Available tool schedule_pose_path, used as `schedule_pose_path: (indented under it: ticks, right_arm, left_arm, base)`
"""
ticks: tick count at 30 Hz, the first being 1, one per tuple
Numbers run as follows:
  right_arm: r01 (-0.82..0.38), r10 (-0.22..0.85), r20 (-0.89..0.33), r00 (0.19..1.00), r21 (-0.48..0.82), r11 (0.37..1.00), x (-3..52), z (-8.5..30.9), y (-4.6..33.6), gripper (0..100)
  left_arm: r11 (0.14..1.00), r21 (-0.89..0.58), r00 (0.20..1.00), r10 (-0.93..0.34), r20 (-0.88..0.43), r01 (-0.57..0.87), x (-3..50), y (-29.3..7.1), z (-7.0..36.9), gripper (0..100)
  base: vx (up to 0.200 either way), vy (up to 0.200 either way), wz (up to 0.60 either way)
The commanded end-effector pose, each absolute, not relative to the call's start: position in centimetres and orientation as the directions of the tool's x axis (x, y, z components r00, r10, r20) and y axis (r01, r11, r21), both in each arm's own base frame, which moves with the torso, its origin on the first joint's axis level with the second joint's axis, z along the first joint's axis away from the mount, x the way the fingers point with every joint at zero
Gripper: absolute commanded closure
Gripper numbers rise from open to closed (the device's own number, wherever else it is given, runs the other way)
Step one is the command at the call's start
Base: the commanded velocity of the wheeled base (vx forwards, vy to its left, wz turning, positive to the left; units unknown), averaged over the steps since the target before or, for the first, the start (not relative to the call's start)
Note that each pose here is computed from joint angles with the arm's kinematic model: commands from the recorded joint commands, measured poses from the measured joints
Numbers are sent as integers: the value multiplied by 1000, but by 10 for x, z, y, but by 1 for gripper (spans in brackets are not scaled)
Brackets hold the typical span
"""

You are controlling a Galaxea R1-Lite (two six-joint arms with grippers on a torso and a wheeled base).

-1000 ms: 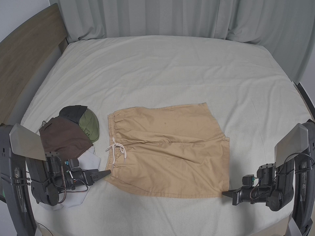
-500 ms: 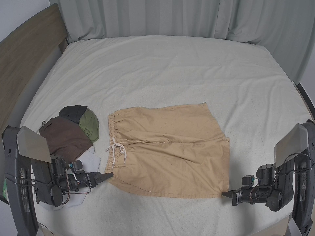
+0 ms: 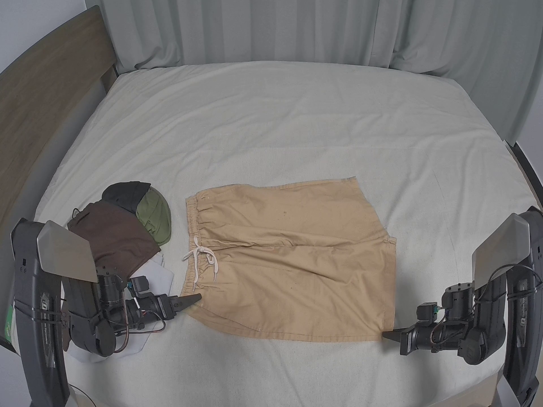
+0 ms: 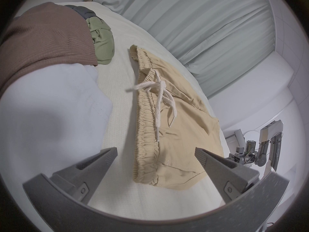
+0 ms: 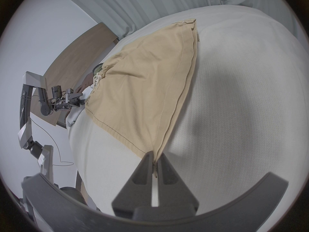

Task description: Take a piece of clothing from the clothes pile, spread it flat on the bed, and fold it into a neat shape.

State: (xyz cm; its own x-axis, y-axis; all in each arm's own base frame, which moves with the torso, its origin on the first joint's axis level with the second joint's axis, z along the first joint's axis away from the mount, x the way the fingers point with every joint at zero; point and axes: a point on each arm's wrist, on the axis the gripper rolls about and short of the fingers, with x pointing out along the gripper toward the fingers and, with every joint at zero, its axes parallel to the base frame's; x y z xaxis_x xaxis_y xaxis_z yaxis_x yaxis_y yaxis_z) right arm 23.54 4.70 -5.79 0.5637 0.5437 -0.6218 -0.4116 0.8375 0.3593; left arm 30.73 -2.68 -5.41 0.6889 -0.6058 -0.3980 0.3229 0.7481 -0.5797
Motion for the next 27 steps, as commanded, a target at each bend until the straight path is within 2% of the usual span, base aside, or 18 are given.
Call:
schedule_pose_path:
  ticks: [1,14,15,27]
  right_arm:
    - [-412,544,-622,563,360,837,235,-58,47,100]
    - [-412,544,-622,563,360,837,235,-58,47,100]
    - [-412,544,-622,563,360,837,235,-58,47,100]
    - [-411,544,-624,561,361,837,235,-59,47,100]
  left_arm:
    - [746,-583,680,-611,-405,323,307,-29,-58,0]
    - [763,-571,687,-591,-422,304,310,-33,-66,0]
    - [763,-571,687,-591,-422,304,310,-33,-66,100]
    - [762,-570,687,-592,-421,307,311,-33,-66,100]
  base:
    - [0,0,0]
    - [0,0,0]
    - [0,0,0]
    - [0,0,0]
